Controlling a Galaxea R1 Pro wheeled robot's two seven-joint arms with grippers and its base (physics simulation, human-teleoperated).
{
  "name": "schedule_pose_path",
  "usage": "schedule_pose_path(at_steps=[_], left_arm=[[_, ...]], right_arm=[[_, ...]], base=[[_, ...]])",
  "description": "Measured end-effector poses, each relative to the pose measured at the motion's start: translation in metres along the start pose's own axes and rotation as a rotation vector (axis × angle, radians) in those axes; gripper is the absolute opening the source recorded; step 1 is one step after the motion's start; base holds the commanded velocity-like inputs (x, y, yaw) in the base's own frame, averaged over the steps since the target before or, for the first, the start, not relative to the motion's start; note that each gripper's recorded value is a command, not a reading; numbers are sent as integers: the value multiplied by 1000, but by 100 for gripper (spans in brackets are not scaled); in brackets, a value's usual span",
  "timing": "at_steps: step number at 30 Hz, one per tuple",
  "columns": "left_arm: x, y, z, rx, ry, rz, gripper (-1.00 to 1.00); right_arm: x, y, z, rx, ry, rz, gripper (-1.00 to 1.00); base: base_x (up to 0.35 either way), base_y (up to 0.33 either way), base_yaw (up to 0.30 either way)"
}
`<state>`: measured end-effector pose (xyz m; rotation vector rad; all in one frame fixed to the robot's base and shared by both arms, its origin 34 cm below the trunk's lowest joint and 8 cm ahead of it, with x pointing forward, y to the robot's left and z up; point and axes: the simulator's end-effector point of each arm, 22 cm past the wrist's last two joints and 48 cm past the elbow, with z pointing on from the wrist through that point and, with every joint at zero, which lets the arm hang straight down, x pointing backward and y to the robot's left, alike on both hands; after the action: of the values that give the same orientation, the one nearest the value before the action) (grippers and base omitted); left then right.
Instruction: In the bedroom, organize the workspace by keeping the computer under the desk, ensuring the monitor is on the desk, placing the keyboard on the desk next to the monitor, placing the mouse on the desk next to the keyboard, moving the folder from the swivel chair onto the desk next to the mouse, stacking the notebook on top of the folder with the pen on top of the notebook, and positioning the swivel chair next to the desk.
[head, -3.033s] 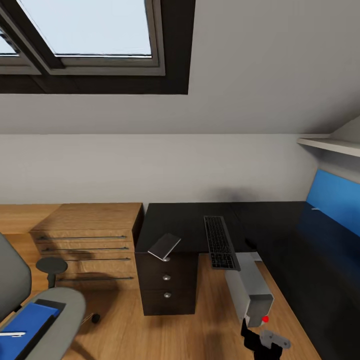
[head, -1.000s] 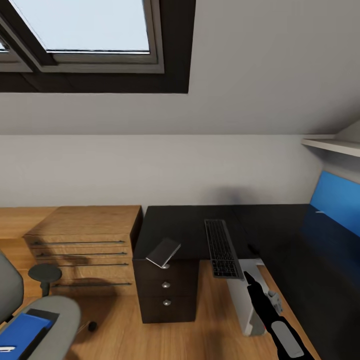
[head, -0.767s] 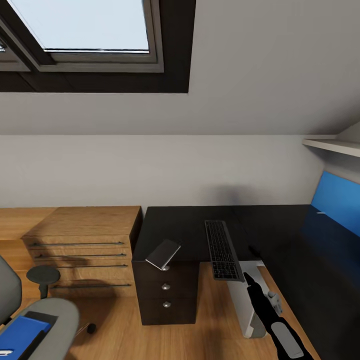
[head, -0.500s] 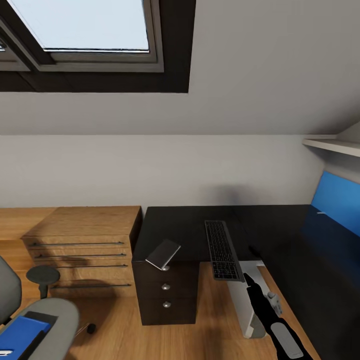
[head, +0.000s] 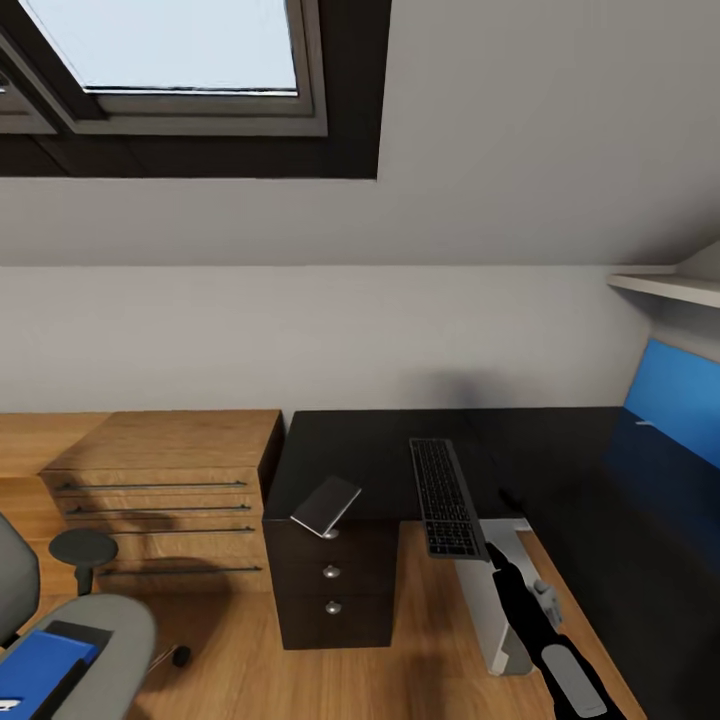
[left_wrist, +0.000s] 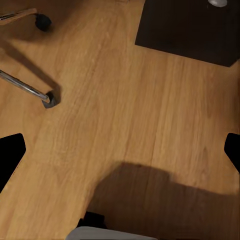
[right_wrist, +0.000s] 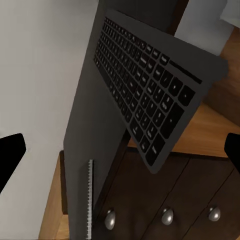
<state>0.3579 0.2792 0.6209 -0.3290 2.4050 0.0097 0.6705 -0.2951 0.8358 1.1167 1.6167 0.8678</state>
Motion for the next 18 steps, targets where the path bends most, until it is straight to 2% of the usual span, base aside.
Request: schedule_pose_path(at_steps=[2, 6, 9, 10, 13, 15, 18], left_arm=[[-14, -5, 5, 5, -32, -2, 100], [-28, -23, 13, 25, -54, -14, 100], [-35, -38, 19, 37, -38, -14, 100], [-35, -42, 21, 34, -17, -9, 100], [-38, -40, 26, 0, 23, 0, 100], [-55, -39, 30, -33, 15, 2, 100], [-77, -41, 33, -45, -10, -2, 100]], right_arm=[[1, 0, 1, -8, 0, 0, 100], [2, -3, 3, -15, 0, 0, 100], [3, -6, 5, -17, 0, -2, 100], [3, -7, 5, -17, 0, -2, 100], [4, -10, 7, -18, 0, -2, 100], [4, -12, 8, -18, -1, -2, 100], [5, -16, 10, -18, -1, -2, 100]], base=[[0, 0, 0], [0, 0, 0], [0, 0, 0], [0, 0, 0], [0, 0, 0], [0, 0, 0], [0, 0, 0]])
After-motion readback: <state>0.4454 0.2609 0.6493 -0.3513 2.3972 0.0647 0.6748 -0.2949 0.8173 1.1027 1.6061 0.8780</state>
